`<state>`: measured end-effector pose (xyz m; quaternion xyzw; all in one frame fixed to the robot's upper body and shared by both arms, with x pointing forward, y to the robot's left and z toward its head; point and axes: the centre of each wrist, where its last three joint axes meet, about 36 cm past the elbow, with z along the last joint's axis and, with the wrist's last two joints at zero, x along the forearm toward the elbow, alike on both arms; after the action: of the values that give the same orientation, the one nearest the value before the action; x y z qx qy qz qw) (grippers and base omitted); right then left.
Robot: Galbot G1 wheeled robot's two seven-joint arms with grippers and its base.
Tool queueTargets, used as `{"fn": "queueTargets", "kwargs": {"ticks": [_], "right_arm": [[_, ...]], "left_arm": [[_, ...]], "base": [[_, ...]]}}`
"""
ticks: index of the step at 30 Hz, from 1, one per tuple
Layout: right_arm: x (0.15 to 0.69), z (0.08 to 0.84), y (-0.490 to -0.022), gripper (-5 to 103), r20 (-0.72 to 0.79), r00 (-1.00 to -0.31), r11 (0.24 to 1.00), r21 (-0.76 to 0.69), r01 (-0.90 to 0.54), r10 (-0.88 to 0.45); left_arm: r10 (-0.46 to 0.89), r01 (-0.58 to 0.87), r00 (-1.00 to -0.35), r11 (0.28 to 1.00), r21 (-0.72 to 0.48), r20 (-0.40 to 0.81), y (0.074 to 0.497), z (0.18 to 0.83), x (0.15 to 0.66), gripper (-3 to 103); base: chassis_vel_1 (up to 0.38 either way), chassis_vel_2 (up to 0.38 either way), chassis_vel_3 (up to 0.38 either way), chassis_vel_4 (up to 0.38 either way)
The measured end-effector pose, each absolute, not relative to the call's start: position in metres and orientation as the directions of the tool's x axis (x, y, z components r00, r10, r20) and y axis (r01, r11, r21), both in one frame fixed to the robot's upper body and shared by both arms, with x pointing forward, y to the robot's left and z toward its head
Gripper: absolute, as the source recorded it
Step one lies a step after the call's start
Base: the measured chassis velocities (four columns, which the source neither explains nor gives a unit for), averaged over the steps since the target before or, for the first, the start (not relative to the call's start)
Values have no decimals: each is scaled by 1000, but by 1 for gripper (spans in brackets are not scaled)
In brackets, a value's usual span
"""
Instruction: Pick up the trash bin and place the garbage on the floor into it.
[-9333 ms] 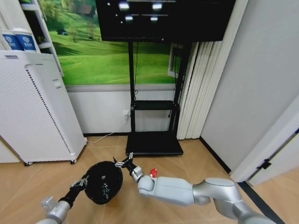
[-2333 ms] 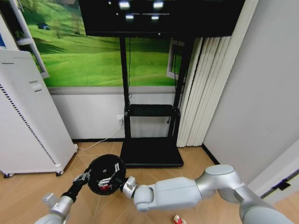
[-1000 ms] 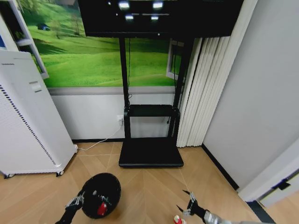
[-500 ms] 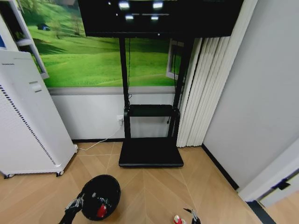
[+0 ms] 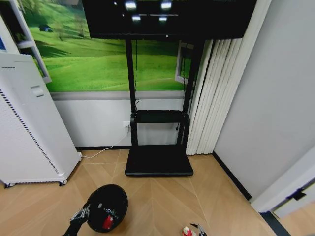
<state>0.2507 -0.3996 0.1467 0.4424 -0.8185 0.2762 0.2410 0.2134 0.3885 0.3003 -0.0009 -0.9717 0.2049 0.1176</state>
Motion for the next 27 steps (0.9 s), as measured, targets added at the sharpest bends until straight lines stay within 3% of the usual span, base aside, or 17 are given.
{"fn": "queueTargets", "kwargs": {"ticks": [4, 6, 12, 13, 14, 16, 18, 21, 27], "right_arm": [[260, 138, -394, 102, 645, -490, 450, -243, -859, -587], [267, 133, -399, 93, 659, -482, 441, -246, -863, -577], [268, 131, -398, 78, 670, -477, 454, -227, -861, -569], [268, 131, -399, 66, 672, -476, 455, -226, -862, -568], [268, 131, -399, 66, 672, -476, 455, -226, -862, -568], [268, 132, -400, 56, 670, -476, 459, -222, -860, -570], [268, 132, -400, 56, 669, -477, 460, -221, -860, -570], [268, 135, -400, 39, 657, -485, 470, -220, -855, -577], [278, 146, -394, 28, 608, -507, 474, -232, -849, -611]], "left_arm": [[57, -41, -971, 917, -398, 231, 389, 299, 212, 8], [65, -35, -970, 917, -397, 235, 391, 299, 211, 8], [66, -32, -971, 917, -397, 229, 395, 302, 215, 8], [65, -32, -971, 916, -399, 228, 395, 303, 216, 8], [65, -32, -971, 916, -399, 228, 395, 303, 216, 8], [70, -27, -971, 917, -398, 227, 395, 304, 216, 8], [71, -26, -971, 917, -398, 227, 395, 304, 216, 8], [75, -20, -972, 918, -396, 224, 397, 306, 220, 8], [82, -12, -971, 922, -387, 225, 402, 309, 229, 8]], "base": [[0, 0, 0, 0], [0, 0, 0, 0], [0, 0, 0, 0], [0, 0, 0, 0], [0, 0, 0, 0], [0, 0, 0, 0], [0, 0, 0, 0], [0, 0, 0, 0], [0, 0, 0, 0]]}}
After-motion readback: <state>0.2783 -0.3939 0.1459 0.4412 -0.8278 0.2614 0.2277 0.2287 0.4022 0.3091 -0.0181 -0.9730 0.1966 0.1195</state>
